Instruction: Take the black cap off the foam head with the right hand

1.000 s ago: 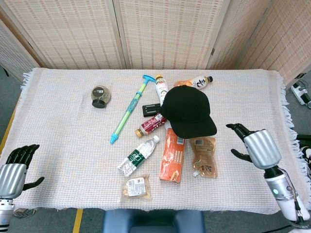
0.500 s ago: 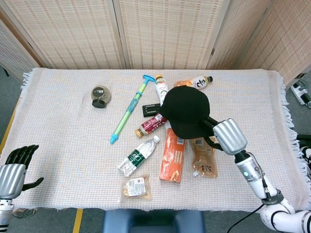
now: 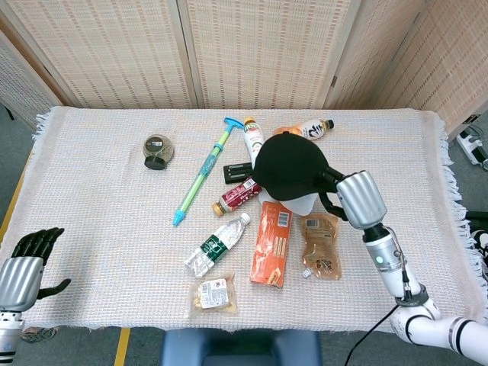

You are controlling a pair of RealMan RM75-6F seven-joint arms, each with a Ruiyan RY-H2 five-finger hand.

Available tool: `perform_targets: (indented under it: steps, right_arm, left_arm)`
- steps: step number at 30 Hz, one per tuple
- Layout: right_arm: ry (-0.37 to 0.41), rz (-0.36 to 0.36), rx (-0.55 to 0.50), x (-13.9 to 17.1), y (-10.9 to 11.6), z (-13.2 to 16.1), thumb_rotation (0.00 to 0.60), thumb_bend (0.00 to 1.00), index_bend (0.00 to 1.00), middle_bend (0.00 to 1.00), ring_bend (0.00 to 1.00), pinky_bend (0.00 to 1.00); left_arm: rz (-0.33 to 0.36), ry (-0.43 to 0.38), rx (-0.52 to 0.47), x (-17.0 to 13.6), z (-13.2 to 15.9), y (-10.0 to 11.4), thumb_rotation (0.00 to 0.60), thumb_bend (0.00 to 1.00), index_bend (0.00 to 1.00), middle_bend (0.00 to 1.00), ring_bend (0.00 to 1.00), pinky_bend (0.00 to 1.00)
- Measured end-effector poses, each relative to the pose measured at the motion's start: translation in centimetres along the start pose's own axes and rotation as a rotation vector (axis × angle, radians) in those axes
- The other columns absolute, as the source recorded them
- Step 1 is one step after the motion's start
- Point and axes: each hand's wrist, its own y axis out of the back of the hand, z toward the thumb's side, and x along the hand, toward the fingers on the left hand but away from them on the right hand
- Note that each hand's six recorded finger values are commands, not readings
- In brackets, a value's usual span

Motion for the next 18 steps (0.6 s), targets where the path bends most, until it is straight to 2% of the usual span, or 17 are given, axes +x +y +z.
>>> perform_targets:
  steps: [8, 18]
  right_arm:
    - [-0.039, -0.082, 0.054, -3.0, 1.2, -0.9, 0.600, 0.67, 0.77, 0.65, 0.96, 1.00]
    - [-0.088, -0.095, 0.157, -6.7, 1.3, -2.7, 0.600, 0.68, 0.77, 0.65, 0.96, 1.00]
  left_arm:
    - [-0.007, -0.011, -0.001, 0.3, 0.4, -0.2, 0.600, 0.06, 0.15, 0.15, 0.14, 0.16]
    - [-0.025, -0.014, -0.004, 0.3, 0.5, -0.7, 0.600, 0.06, 0.14, 0.15, 0.14, 0.16]
